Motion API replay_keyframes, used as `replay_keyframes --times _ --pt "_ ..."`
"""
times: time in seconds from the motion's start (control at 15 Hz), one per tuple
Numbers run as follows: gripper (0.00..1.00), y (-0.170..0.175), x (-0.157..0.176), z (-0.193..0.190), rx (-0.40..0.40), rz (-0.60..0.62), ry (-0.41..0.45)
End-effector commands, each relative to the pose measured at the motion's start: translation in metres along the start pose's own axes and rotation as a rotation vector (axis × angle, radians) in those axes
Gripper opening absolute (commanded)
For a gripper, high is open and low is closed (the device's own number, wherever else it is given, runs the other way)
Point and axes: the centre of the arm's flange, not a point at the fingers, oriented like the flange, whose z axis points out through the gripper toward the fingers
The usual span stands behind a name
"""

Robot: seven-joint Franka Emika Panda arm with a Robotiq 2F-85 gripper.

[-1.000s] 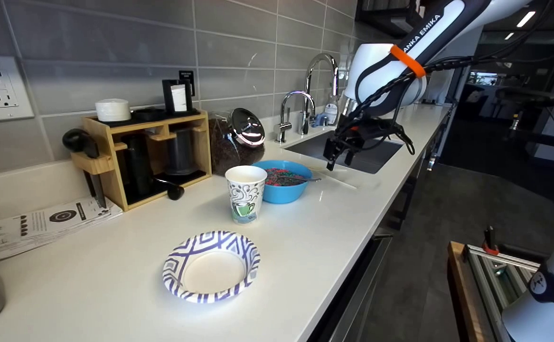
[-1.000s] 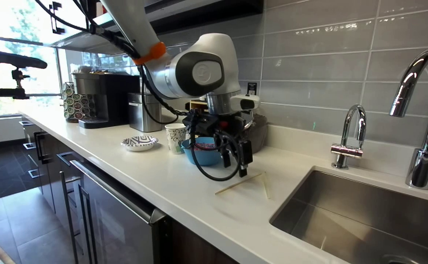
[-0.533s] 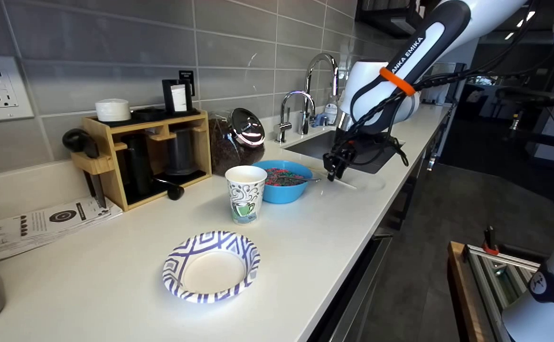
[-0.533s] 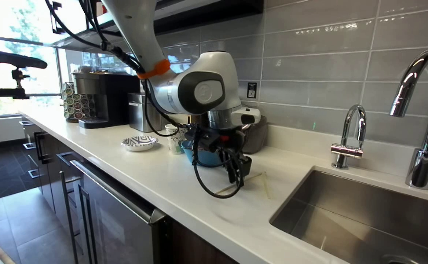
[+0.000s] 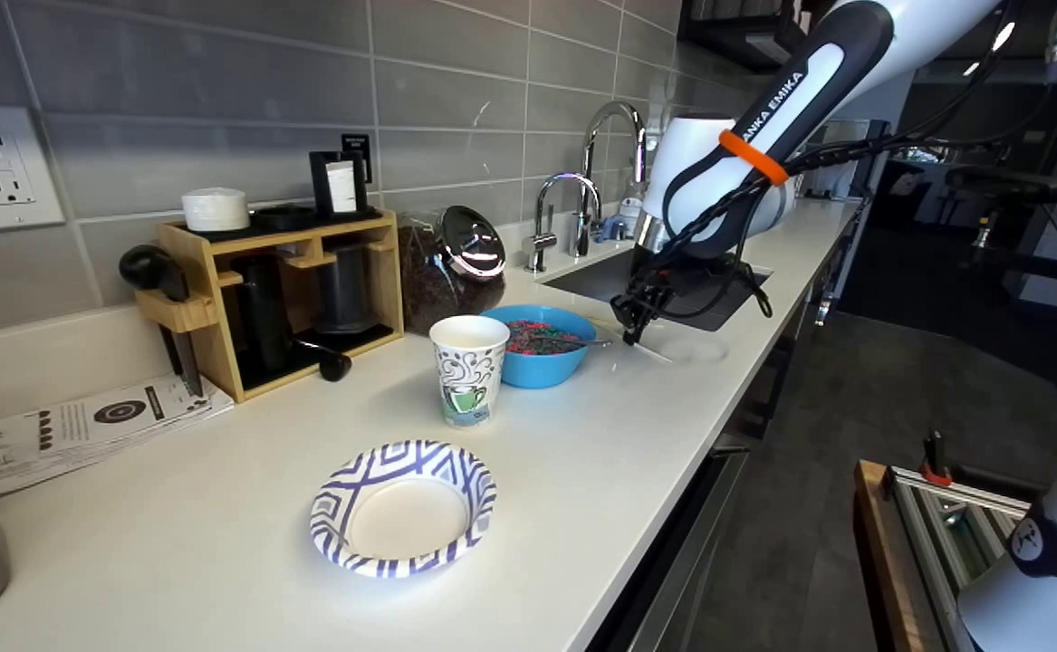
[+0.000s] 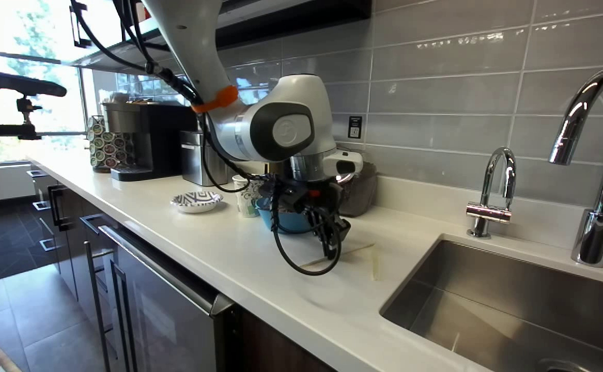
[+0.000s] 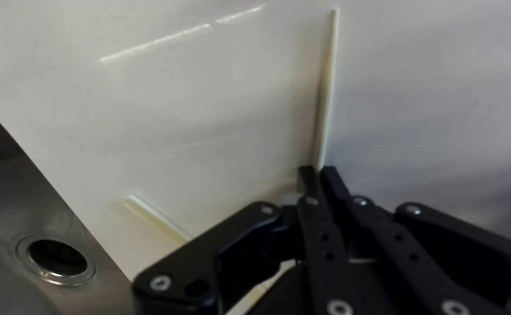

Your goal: Pick up the chopstick and place it in the white paper bowl

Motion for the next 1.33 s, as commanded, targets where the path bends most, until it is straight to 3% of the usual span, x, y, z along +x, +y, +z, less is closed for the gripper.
replay_keyframes --times 0.0,0.27,0.53,0.73,1.27 --pt "0.00 -0.007 0.000 -0.004 0.012 -0.009 -0.002" --pt "0.01 -0.011 -0.003 -0.033 0.021 -0.009 0.000" --pt "0.01 -0.013 -0.016 -0.098 0.010 0.028 -0.004" --pt "0.01 -0.015 -0.040 -0.154 -0.012 -0.018 0.022" --pt "0.01 -0.079 -0.116 -0.260 0.079 -0.452 -0.058"
